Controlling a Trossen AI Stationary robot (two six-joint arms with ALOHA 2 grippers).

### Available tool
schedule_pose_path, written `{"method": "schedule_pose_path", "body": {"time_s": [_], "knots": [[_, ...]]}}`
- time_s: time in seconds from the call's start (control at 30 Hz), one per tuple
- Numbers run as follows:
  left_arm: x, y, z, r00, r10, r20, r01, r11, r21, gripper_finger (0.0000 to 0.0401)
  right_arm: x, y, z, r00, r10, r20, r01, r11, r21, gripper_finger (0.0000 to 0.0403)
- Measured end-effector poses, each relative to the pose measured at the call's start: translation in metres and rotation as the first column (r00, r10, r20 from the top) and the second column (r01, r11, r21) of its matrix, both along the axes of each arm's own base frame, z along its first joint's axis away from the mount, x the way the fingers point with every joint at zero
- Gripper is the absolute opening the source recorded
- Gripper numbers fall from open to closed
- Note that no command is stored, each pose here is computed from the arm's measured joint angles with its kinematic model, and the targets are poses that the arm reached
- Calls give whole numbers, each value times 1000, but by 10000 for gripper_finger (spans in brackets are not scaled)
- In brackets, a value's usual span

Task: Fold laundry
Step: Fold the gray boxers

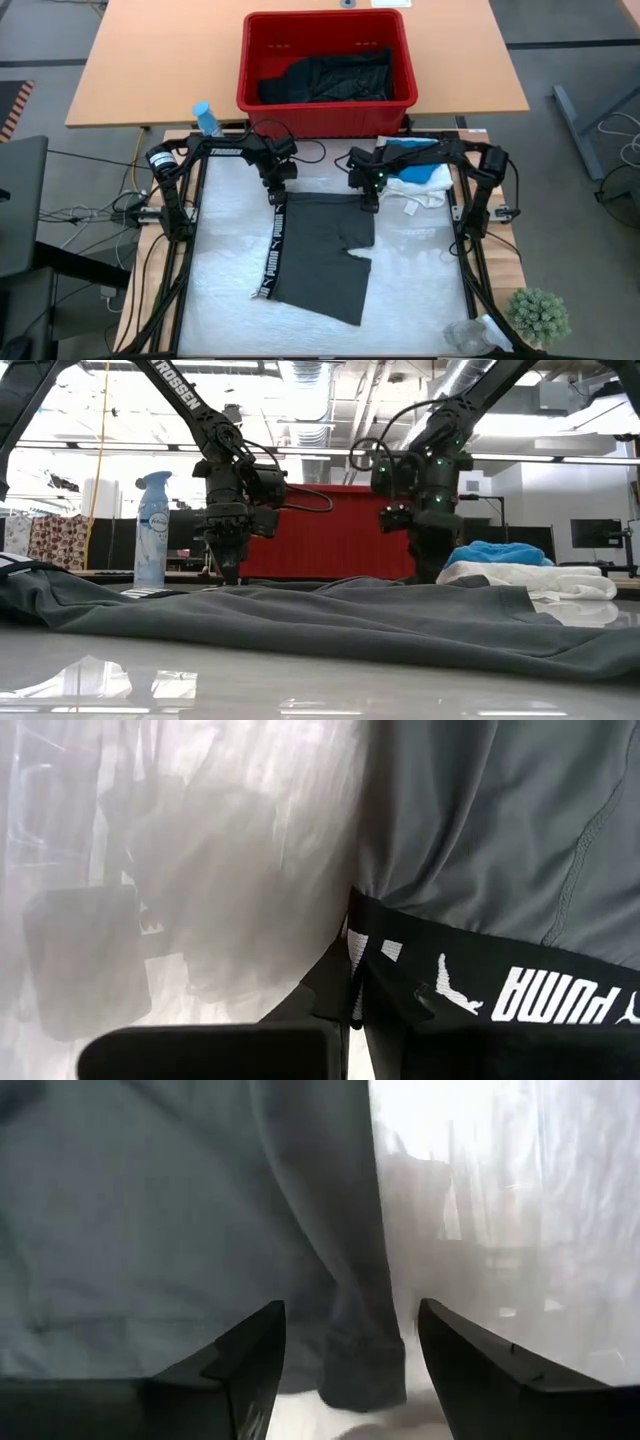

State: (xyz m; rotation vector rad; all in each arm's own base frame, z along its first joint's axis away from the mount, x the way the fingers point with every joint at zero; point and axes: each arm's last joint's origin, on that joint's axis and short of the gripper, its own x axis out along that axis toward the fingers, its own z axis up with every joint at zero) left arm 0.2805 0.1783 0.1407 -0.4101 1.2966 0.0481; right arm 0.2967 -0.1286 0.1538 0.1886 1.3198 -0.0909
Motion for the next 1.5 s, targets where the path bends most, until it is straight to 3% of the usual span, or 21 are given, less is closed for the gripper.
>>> {"method": "schedule_pose_path", "body": {"time_s": [0.2,0.47,0.63,0.8,1.17,1.5], "knots": [[0,0,0,1000,6,1,-6,1000,-4,6,3,2,-4,1000,-12,-24,11,999,-49,228],[1,1,0,999,41,2,-41,999,-7,2,5,4,-1,999,-10,-53,6,997,-76,22],[2,1,0,997,80,-4,-80,997,-5,1,7,5,5,998,-9,-65,4,998,-65,26],[7,7,8,993,117,-7,-116,991,61,0,10,5,14,997,-5,-76,0,998,-57,17],[12,11,36,993,114,13,-115,988,104,0,19,1,38,998,-15,-64,11,998,-60,17],[3,5,62,994,99,41,-103,987,120,0,21,7,61,995,-10,-101,6,999,-41,17]]}}
